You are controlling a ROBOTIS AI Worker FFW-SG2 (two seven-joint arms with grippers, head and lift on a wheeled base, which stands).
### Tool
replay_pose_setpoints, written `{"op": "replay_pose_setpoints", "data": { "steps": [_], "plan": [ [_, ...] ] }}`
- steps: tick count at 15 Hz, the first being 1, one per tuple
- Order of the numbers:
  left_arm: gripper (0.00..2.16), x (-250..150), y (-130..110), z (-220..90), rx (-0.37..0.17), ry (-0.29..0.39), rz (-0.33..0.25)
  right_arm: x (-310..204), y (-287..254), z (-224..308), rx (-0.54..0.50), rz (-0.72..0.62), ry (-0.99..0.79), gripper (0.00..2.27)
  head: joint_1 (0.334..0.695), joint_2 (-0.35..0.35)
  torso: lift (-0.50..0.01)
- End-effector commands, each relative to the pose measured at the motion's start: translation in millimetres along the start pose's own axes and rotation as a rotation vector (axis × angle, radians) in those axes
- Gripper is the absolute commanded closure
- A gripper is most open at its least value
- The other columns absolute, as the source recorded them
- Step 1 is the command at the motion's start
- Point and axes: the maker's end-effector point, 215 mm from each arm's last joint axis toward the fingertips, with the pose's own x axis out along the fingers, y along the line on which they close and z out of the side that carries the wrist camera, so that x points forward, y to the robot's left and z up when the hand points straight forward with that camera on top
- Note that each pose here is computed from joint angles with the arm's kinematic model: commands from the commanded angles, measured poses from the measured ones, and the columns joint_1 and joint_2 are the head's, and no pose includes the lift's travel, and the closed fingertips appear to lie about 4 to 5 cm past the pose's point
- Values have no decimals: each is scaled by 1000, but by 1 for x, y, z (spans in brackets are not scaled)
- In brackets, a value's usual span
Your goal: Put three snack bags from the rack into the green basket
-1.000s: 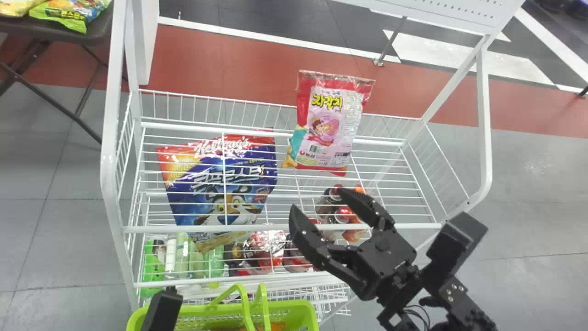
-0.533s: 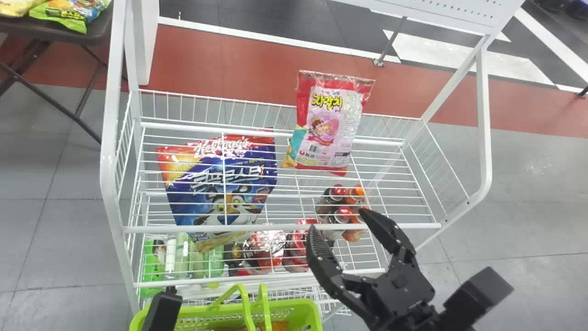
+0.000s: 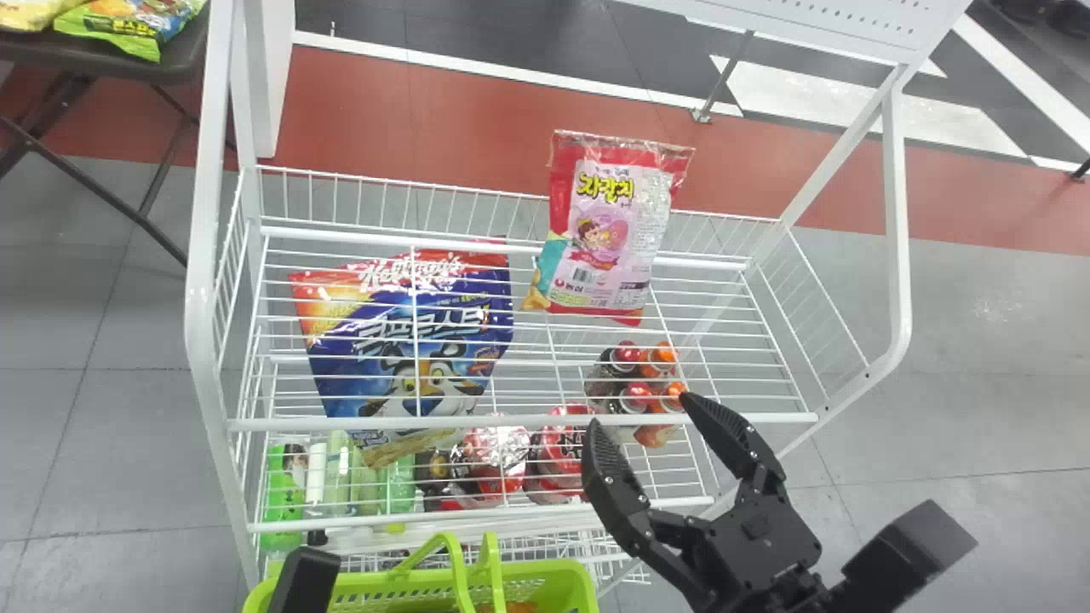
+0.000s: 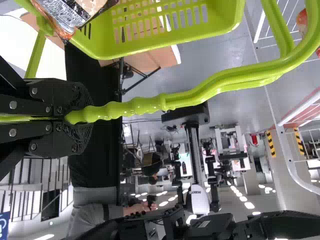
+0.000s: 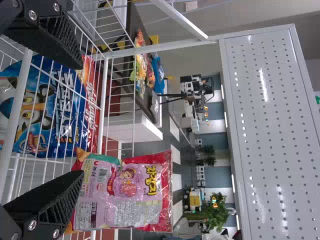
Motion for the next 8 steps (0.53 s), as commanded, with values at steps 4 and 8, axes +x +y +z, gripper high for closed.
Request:
{"op": "replay_pose_setpoints", "data": {
  "steps": [4, 8],
  "plan": [
    [1632, 0, -3, 0, 3, -8, -5, 0, 7, 5, -9, 11, -32, 63, 695, -350, 0],
    [1632, -1, -7, -5, 5, -13, -4, 1, 11, 8, -7, 13, -45, 63, 695, -350, 0]
  ]
}}
